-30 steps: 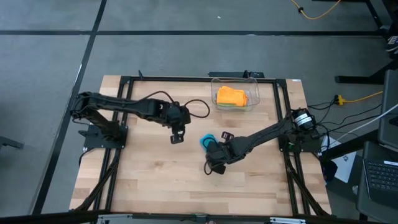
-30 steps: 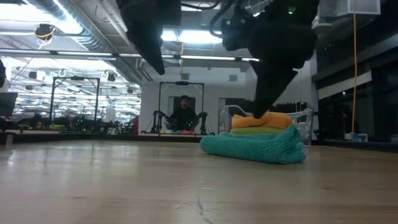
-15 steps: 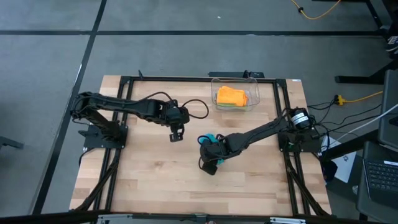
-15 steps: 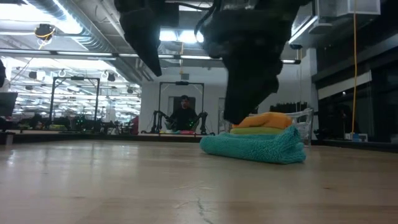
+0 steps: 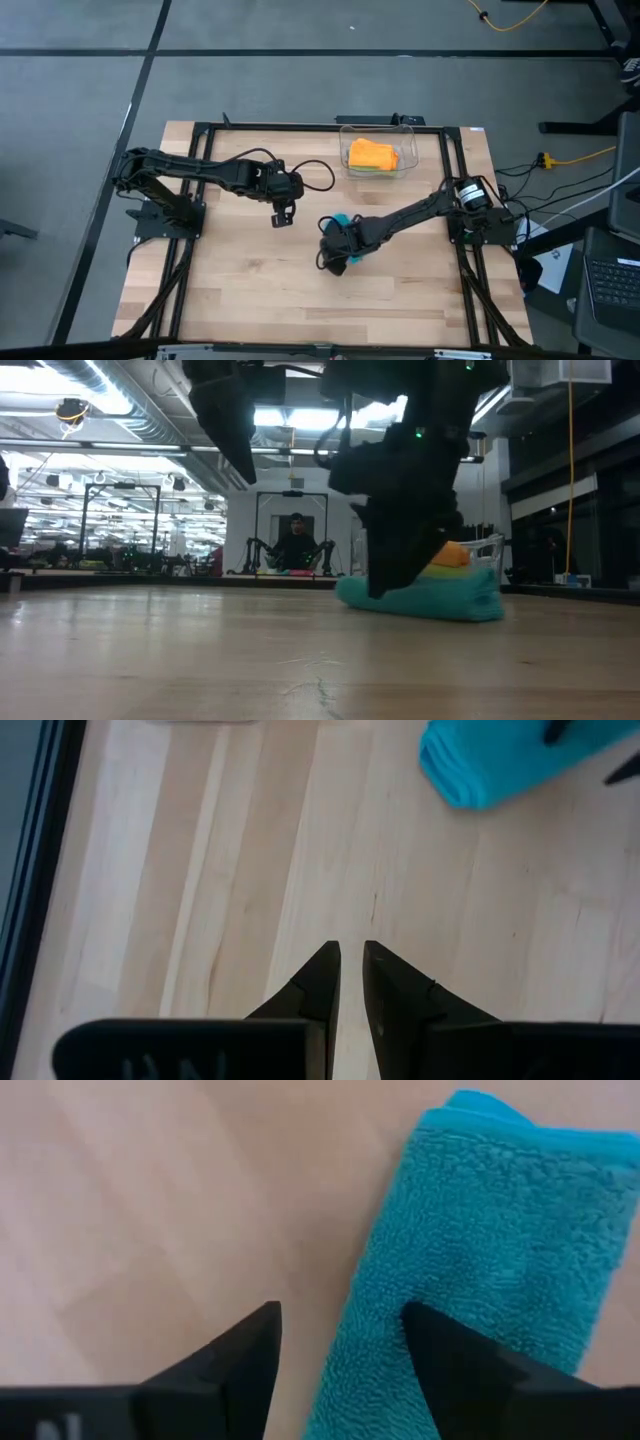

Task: Fold microfiber towels
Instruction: Put the folded blue microfiber into the transparent bin

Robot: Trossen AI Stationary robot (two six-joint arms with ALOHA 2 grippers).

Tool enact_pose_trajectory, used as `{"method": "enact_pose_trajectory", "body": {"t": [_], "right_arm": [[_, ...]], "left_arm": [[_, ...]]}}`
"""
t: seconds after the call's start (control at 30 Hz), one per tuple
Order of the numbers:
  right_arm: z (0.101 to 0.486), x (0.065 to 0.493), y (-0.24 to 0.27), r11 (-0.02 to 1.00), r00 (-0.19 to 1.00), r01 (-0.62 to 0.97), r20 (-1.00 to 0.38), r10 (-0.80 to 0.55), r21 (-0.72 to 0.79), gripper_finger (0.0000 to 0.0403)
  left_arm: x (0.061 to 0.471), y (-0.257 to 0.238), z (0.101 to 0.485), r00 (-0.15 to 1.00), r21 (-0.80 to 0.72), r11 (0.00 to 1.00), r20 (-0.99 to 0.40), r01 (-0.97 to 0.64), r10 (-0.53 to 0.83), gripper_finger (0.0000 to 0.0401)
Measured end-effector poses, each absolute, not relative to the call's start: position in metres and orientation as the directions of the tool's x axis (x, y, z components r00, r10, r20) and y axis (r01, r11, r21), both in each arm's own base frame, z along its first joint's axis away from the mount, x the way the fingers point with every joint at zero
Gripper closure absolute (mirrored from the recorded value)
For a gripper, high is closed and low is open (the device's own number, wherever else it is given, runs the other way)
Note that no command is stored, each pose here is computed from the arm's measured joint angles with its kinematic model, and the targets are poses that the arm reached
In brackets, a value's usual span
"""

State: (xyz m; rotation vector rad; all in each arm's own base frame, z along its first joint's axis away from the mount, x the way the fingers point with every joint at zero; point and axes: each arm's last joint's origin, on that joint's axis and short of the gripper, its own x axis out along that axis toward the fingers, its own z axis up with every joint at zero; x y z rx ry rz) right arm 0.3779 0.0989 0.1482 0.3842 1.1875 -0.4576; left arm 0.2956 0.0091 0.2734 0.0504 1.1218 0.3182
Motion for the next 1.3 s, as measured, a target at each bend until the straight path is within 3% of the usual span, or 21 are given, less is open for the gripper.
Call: {"method": "enact_pose_trajectory", "body": {"t": [0.33, 0.63, 0.73, 1.07, 1.3], "right_arm": [[0.128, 0.362, 0.093, 0.734, 0.073, 0.667, -0.97, -0.232, -0.126, 0.0199], [0.113, 0.364, 0.092, 0.724, 0.029, 0.668, -0.965, -0.26, -0.175, 0.0204], [0.113, 0.365, 0.089, 0.708, 0.024, 0.687, -0.968, -0.251, -0.167, 0.0232], [0.113, 0.362, 0.084, 0.702, -0.008, 0.68, -0.959, -0.285, -0.214, 0.0381], [0.113, 0.361, 0.083, 0.758, -0.016, 0.588, -0.941, -0.338, -0.282, 0.0392]], "left_arm": [[0.296, 0.009, 0.273, 0.396, 0.198, 0.954, -0.876, -0.226, 0.276, 0.0362], [0.296, 0.009, 0.274, 0.4, 0.196, 0.954, -0.874, -0.228, 0.275, 0.0362], [0.296, 0.009, 0.274, 0.4, 0.196, 0.954, -0.874, -0.227, 0.275, 0.0362], [0.293, 0.009, 0.265, 0.374, 0.202, 0.954, -0.886, -0.222, 0.275, 0.0362], [0.284, 0.009, 0.238, 0.305, 0.215, 0.953, -0.912, -0.212, 0.274, 0.0362]]}}
